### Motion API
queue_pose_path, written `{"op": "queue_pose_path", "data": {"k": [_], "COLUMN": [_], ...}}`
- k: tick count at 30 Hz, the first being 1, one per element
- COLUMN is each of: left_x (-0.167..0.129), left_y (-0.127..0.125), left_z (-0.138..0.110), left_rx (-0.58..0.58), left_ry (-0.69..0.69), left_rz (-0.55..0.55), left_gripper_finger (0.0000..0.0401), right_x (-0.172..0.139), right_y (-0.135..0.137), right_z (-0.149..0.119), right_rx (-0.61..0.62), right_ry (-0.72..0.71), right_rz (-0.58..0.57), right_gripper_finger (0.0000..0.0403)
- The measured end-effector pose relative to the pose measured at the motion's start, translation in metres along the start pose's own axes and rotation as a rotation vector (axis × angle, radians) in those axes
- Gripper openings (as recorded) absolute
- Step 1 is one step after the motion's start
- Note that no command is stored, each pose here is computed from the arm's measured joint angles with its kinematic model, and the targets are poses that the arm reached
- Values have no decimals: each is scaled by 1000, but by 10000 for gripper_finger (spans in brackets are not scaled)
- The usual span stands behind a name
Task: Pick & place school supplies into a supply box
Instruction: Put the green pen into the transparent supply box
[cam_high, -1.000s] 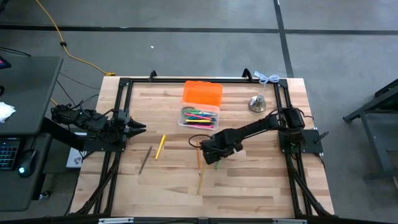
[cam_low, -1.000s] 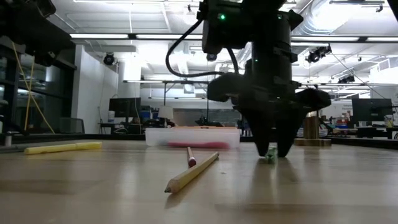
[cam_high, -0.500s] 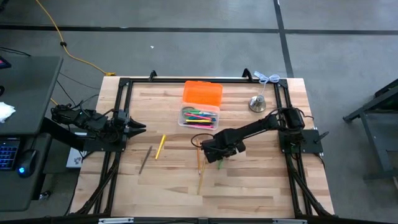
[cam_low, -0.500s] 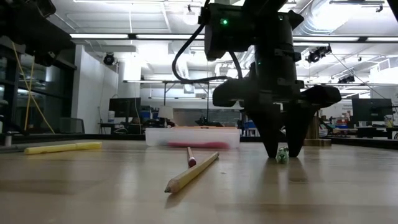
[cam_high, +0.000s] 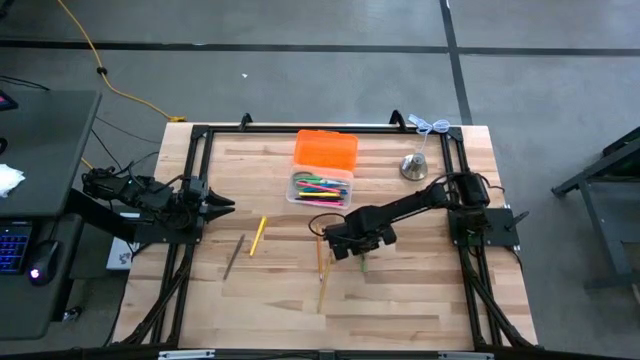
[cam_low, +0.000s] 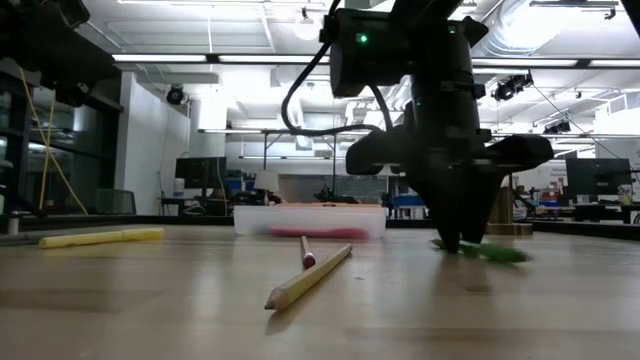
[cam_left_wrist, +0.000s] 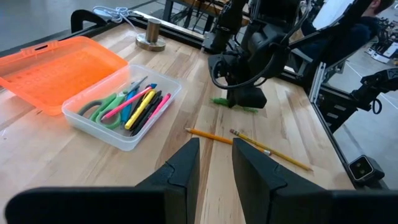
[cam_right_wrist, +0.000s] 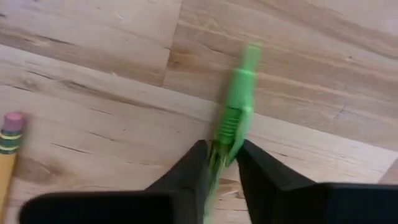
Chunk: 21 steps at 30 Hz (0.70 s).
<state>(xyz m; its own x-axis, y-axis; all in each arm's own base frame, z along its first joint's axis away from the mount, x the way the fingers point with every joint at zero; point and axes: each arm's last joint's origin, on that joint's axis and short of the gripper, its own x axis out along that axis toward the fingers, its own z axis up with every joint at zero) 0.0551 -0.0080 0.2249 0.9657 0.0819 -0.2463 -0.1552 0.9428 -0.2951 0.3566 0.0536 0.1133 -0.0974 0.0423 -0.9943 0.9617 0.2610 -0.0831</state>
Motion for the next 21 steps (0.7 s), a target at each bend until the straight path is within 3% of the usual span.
{"op": "queue_pose_path", "data": {"k": [5, 15, 21], "left_x": [0, 0, 0], "left_y": [0, 0, 0], "left_z": [0, 0, 0], "left_rx": [0, 0, -1], "left_ry": [0, 0, -1], "left_rz": [0, 0, 0], "left_gripper_finger": [122, 122, 122], "right_x": [0, -3, -26], "right_y": [-1, -5, -12], "right_z": [0, 1, -2], "right_rx": [-34, -57, -65], "right_ry": [-15, -7, -4], "right_rz": [-9, -35, 14], "right_gripper_finger": [10, 5, 5]}}
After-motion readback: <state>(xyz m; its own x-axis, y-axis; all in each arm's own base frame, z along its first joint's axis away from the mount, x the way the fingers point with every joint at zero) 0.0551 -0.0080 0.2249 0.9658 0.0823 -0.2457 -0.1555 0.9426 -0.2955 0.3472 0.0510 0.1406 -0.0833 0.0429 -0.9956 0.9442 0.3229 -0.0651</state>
